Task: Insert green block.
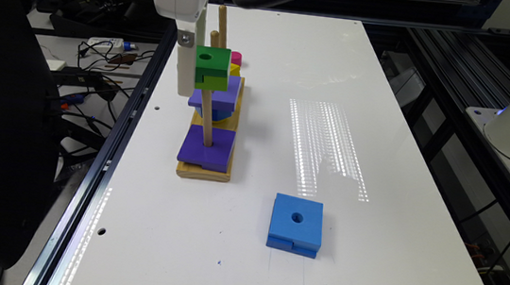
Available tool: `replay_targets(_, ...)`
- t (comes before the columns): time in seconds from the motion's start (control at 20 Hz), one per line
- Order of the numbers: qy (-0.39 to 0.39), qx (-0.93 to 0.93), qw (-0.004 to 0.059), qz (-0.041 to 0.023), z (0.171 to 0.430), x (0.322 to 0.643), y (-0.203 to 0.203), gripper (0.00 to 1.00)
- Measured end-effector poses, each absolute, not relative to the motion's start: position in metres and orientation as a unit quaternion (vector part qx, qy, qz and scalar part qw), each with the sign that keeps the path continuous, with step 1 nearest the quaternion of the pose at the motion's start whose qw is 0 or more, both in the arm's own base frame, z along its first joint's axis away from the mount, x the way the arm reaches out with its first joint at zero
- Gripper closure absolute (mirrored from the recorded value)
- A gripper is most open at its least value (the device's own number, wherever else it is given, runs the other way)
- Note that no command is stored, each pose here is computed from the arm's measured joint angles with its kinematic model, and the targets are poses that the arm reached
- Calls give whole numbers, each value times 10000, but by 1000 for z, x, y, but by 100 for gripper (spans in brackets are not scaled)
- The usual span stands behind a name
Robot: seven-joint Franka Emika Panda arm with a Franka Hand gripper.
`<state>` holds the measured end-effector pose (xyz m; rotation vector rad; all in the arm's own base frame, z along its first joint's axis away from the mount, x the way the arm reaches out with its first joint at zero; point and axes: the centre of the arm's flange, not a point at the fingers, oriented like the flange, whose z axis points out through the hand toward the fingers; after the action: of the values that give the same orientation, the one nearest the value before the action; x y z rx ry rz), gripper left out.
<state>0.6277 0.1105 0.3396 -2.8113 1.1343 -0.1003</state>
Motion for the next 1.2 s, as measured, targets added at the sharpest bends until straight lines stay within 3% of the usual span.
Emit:
replay_targets(0.8, 3735, -9256, 530, -310, 336, 627, 110, 100)
replay_targets(1.2, 3729, -9260, 507, -287, 320, 629, 110, 100)
